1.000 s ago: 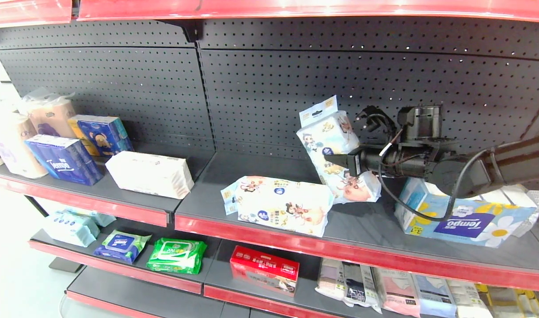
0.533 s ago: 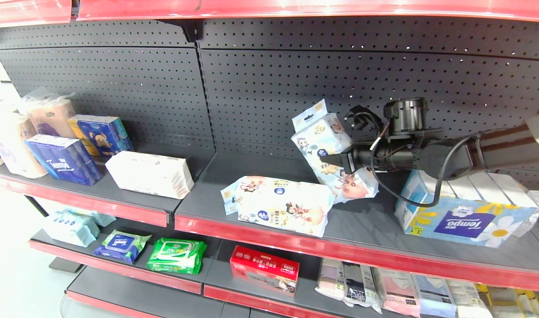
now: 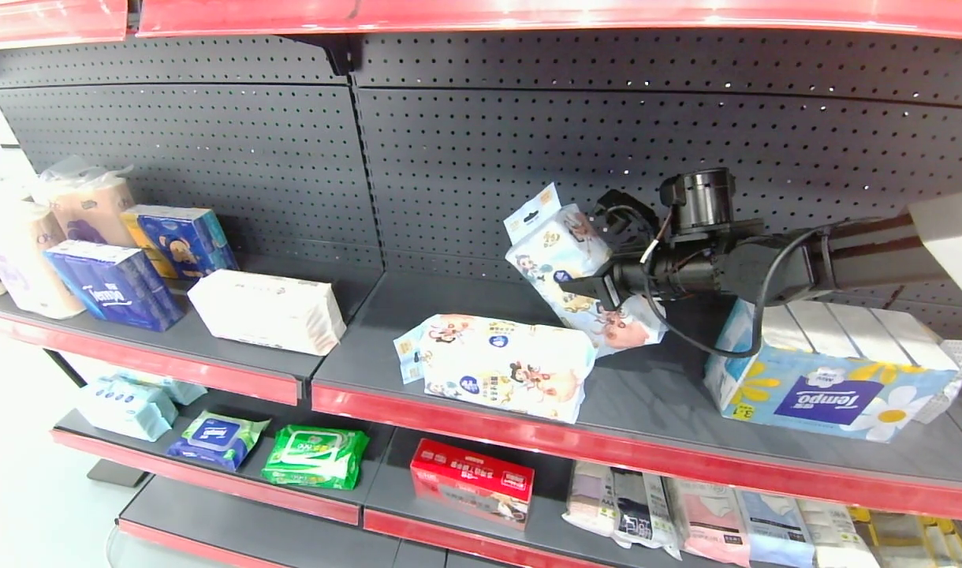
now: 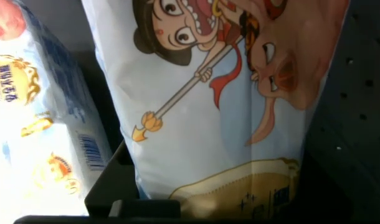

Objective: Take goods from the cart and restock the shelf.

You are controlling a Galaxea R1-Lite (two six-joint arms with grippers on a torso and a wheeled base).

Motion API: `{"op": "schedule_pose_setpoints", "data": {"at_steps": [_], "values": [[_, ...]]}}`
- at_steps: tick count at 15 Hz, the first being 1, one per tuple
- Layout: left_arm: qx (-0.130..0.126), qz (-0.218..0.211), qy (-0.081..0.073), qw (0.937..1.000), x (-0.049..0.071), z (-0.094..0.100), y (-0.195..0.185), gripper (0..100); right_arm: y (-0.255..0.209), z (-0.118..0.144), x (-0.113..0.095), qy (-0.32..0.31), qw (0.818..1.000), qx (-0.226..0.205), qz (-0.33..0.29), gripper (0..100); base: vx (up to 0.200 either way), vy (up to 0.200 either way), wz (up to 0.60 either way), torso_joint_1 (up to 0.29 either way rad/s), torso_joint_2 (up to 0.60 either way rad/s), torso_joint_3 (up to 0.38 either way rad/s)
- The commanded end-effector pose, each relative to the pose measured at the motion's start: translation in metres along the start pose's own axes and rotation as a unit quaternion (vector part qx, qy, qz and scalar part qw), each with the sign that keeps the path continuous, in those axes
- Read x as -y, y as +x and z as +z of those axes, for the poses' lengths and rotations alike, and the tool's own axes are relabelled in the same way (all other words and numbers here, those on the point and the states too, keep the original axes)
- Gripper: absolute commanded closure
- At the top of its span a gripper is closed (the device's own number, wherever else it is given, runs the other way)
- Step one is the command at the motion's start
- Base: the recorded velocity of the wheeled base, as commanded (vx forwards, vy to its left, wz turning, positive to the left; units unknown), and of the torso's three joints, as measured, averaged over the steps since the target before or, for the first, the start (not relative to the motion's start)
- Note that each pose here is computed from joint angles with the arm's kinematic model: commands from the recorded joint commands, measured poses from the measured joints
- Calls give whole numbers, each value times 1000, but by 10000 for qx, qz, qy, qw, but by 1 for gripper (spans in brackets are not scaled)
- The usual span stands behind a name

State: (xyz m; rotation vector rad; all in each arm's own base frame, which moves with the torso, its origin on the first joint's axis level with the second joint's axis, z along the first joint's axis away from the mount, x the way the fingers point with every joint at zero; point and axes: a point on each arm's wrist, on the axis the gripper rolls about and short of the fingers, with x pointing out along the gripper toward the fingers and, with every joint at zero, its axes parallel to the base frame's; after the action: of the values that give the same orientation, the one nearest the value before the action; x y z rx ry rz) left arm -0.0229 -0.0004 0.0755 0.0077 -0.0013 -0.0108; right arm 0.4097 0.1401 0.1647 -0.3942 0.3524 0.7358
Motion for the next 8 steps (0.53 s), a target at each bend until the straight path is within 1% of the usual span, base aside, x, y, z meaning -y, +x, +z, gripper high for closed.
{"op": "schedule_pose_setpoints", "data": {"at_steps": [1, 4, 5, 8], "values": [[-6, 1, 0, 10000, 0, 0, 0, 0, 4, 3, 1, -71, 10000, 48, -8, 100, 0, 0, 0, 0, 0, 0], [-6, 1, 0, 10000, 0, 0, 0, 0, 8, 8, 0, -160, 9998, 144, 9, 100, 0, 0, 0, 0, 0, 0], [-6, 1, 0, 10000, 0, 0, 0, 0, 10, 13, 0, -283, 9994, 214, -3, 100, 0, 0, 0, 0, 0, 0], [-6, 1, 0, 10000, 0, 0, 0, 0, 12, 11, -1, -307, 9993, 193, 22, 100, 0, 0, 0, 0, 0, 0]]}}
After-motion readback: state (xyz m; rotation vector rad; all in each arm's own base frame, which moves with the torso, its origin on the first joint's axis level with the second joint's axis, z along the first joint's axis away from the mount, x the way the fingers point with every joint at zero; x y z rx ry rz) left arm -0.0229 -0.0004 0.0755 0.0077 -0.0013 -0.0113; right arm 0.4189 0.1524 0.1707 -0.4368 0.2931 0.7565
